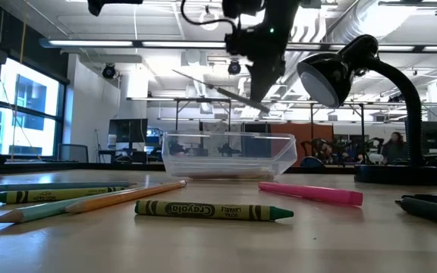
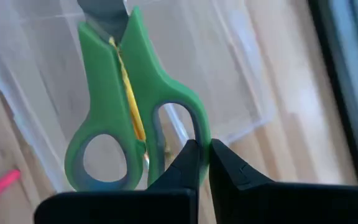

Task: Pick & place school supplies into a supply box
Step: Put the green scissors into the transparent supply box, then put the blue pencil into the transparent supply box

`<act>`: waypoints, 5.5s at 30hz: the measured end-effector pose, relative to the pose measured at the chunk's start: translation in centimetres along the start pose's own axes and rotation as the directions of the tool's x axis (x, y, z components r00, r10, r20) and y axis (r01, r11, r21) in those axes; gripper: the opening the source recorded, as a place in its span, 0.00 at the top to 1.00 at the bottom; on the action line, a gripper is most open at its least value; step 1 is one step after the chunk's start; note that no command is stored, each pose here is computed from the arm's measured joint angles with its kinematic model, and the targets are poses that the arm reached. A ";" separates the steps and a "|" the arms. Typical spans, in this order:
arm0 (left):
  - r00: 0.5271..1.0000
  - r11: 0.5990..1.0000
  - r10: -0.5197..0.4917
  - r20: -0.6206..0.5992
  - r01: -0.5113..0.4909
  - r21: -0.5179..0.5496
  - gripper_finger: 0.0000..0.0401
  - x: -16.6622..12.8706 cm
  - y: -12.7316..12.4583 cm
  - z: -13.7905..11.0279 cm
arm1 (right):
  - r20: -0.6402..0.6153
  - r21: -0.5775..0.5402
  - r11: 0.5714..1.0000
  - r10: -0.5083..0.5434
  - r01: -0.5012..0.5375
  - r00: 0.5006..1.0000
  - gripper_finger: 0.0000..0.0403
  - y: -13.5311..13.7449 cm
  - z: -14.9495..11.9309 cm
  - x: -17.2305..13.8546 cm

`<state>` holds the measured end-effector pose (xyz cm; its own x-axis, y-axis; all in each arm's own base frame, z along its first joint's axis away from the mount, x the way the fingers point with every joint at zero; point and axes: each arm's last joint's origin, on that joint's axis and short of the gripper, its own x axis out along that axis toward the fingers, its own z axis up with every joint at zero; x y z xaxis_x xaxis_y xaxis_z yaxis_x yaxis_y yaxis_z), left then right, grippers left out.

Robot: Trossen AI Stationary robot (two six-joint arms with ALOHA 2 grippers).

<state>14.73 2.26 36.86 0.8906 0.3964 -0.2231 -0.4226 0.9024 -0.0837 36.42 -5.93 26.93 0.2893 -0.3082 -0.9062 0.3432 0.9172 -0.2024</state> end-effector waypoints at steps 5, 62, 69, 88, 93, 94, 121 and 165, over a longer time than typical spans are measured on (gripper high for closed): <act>1.000 1.000 0.010 -0.025 -0.010 0.009 0.70 0.1 0.0 -0.2 | -0.089 -0.023 1.000 -0.001 -0.001 0.996 1.00 0.7 -0.1 2.6; 0.997 0.999 0.028 -0.066 -0.026 0.024 0.70 0.1 0.1 -0.7 | -0.305 0.055 0.989 0.150 -0.140 0.940 0.83 5.2 -1.6 7.5; 0.997 0.999 0.028 -0.066 -0.027 0.024 0.70 0.1 0.1 -0.7 | -0.307 0.024 0.998 0.066 -0.061 0.949 0.74 5.1 -1.8 7.4; 0.966 0.999 0.045 -0.256 -0.039 0.029 0.70 0.9 0.1 -2.5 | -0.263 -0.001 0.996 0.090 -0.093 0.960 0.72 6.9 0.4 2.6; 0.840 0.999 -0.043 -0.540 0.053 0.003 0.70 1.1 -0.1 -5.1 | -0.313 0.010 0.995 0.102 -0.104 0.944 0.72 9.5 -0.7 0.5; 0.803 0.996 -0.077 -0.590 0.086 -0.013 0.70 1.2 -0.2 -5.8 | -0.320 0.009 0.995 0.099 -0.101 0.942 0.72 10.2 -1.0 0.2; 0.972 0.982 -0.142 -0.185 0.115 -0.148 0.70 0.7 -9.3 -22.0 | -0.173 0.033 0.990 -0.127 0.135 0.977 0.72 18.4 -6.8 -1.8; 0.981 0.998 0.044 -0.189 -0.052 -0.038 0.70 5.5 -16.0 -28.7 | -0.082 -0.059 0.984 -0.174 0.170 0.981 0.72 19.3 -7.2 -2.4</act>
<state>21.59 -14.86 9.11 0.8236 0.3964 -0.4057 -0.4741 0.8737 -0.1088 35.94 14.30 22.50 0.1509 -0.4415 -0.8845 0.3338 0.8650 -0.3747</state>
